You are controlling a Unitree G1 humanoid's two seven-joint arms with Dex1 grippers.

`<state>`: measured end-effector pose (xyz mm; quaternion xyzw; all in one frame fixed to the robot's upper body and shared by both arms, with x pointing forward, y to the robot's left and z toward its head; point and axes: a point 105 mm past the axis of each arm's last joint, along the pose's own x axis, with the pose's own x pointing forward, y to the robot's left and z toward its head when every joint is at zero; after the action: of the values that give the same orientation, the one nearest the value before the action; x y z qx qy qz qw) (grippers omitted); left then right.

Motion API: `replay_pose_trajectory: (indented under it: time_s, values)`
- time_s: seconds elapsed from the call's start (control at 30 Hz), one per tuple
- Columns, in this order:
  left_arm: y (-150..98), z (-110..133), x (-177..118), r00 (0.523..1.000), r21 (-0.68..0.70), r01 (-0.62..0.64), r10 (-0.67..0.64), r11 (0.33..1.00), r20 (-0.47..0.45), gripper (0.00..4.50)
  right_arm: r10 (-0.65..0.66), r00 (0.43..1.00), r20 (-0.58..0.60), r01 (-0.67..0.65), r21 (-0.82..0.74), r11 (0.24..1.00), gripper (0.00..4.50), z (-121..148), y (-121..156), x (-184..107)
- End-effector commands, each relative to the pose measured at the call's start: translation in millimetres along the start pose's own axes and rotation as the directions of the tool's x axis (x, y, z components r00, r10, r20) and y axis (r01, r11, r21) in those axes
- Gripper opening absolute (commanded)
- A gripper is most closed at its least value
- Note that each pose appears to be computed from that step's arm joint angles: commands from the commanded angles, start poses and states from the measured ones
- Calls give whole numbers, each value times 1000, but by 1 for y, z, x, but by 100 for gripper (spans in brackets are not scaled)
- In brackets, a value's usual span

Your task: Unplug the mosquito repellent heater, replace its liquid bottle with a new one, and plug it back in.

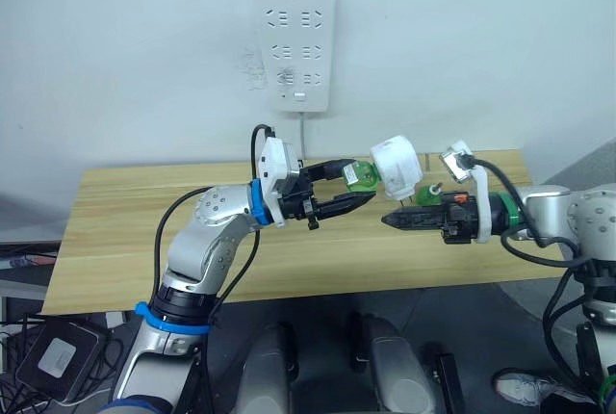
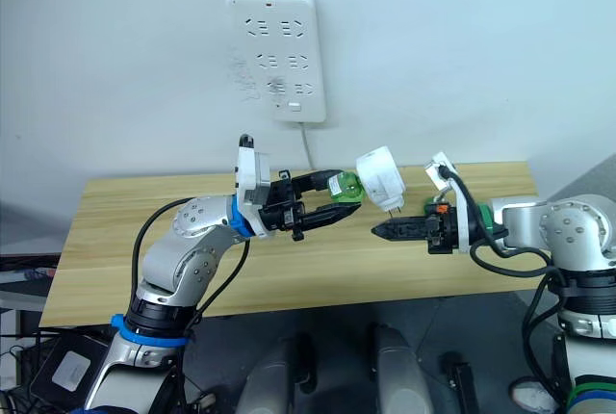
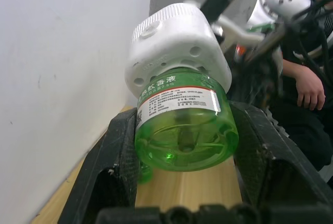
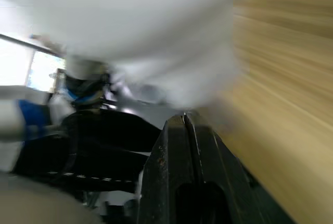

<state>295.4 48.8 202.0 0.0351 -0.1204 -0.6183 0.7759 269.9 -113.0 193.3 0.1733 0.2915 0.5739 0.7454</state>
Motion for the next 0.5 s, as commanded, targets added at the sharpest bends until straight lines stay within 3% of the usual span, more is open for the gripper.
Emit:
replay_pose_trajectory:
  time_s: [0.03,0.13,0.33,0.5]
  values:
    - [-8,8,2,999,40,32,-33,999,20,225,80,996,44,-79,-13,997,3,13,19,-5]
    - [-8,10,4,999,33,31,-32,999,32,225,108,994,25,-108,-4,994,3,11,26,-6]
    - [-6,17,5,998,41,43,-45,998,44,225,44,997,-64,-44,13,999,3,-16,18,-10]
    - [-8,20,4,997,40,59,-60,997,47,225,-135,990,-27,135,4,991,3,-11,-19,-24]
